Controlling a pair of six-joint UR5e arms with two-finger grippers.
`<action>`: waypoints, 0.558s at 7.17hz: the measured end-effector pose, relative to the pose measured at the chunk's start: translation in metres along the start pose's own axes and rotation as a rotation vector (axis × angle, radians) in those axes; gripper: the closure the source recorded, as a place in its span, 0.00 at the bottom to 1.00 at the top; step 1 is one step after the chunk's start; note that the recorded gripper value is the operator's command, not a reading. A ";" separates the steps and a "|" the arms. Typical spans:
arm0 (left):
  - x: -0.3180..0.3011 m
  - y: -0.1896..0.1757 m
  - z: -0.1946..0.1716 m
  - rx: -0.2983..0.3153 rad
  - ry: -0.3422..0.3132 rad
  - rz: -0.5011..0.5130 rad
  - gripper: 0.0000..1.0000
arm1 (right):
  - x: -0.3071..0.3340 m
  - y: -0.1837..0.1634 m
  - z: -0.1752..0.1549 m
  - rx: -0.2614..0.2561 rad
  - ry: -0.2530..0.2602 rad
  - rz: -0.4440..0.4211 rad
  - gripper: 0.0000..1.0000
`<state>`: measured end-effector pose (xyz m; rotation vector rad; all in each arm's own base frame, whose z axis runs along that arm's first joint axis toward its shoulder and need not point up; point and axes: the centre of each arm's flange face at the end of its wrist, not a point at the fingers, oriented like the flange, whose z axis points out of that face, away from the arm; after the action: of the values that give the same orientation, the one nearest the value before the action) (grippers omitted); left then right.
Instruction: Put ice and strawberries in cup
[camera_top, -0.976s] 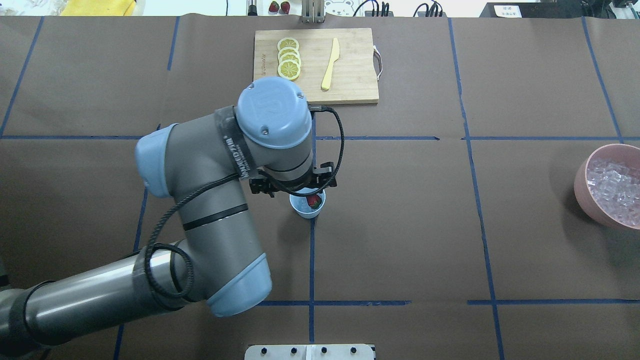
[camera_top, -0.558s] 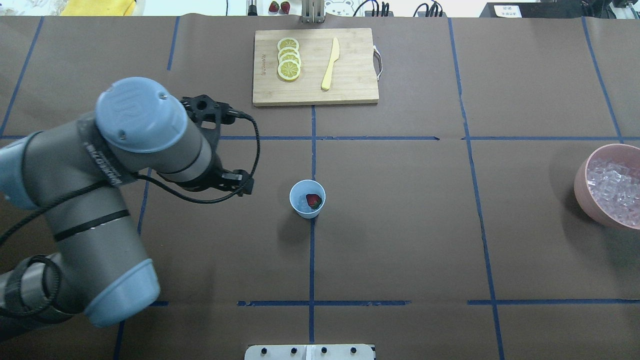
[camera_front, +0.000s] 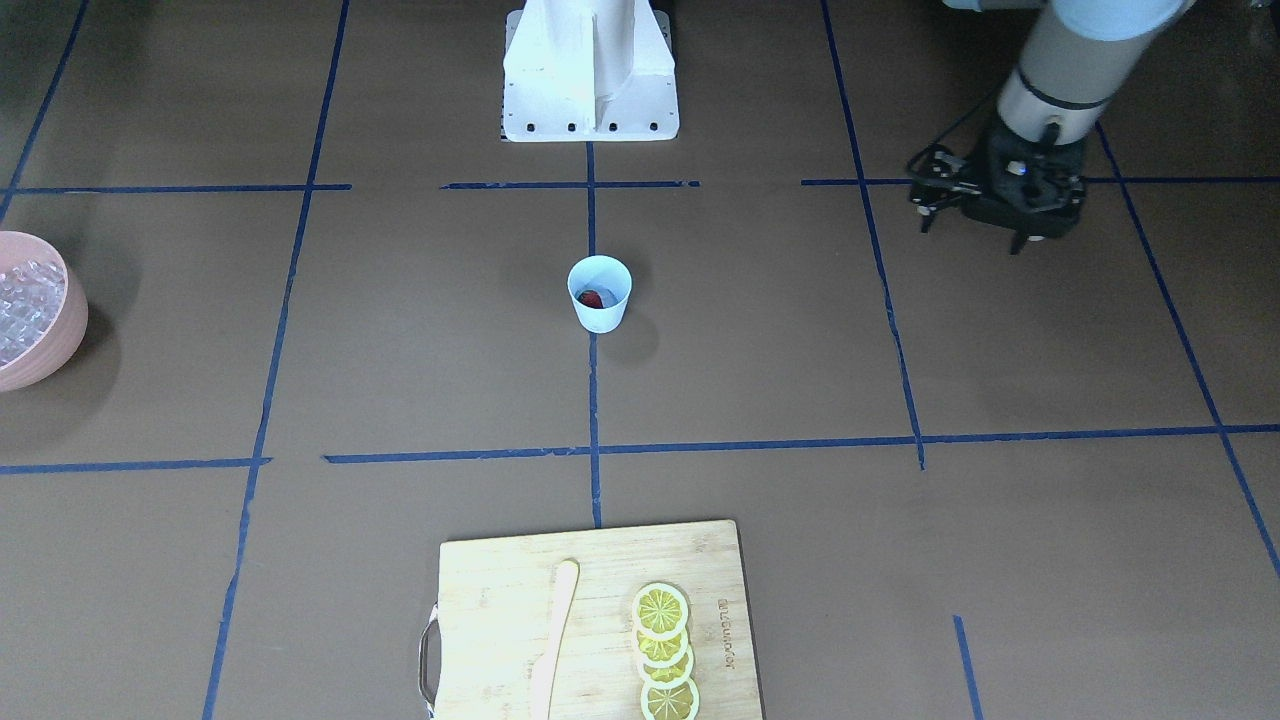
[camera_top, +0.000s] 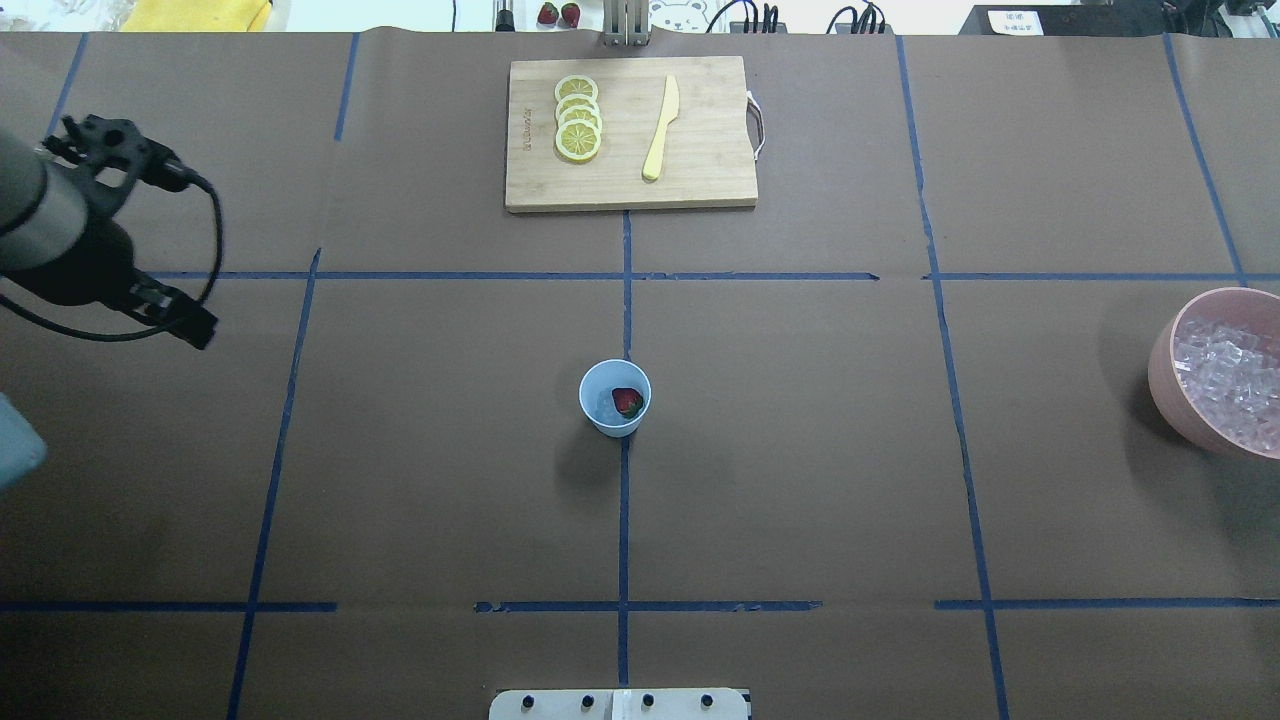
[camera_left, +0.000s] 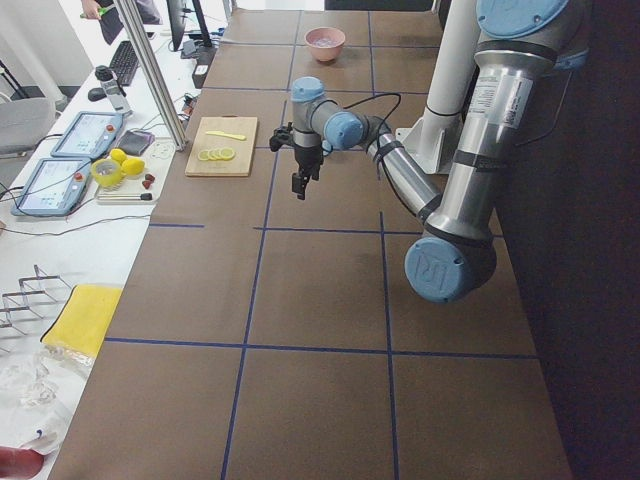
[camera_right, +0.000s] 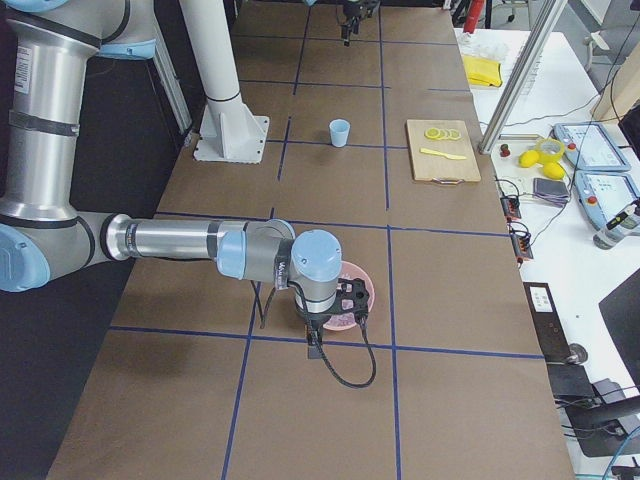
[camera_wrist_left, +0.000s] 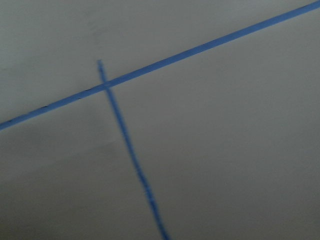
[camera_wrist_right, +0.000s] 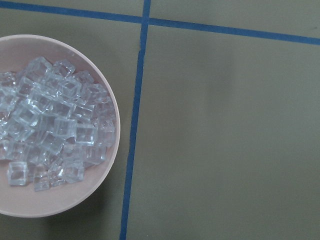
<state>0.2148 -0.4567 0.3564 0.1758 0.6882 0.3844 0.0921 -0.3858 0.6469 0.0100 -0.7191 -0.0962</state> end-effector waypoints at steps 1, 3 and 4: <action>-0.054 0.017 -0.005 -0.014 -0.008 -0.010 0.00 | 0.000 0.001 0.001 -0.001 0.000 0.001 0.01; -0.157 0.047 -0.004 -0.046 0.028 -0.101 0.00 | 0.001 0.002 0.001 -0.003 -0.001 0.002 0.01; -0.213 0.064 0.001 -0.058 0.060 -0.129 0.00 | 0.001 0.003 0.002 -0.004 -0.001 0.002 0.01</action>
<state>0.0467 -0.4840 0.4994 0.0648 0.7431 0.2863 0.0919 -0.3831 0.6487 0.0058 -0.7197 -0.0958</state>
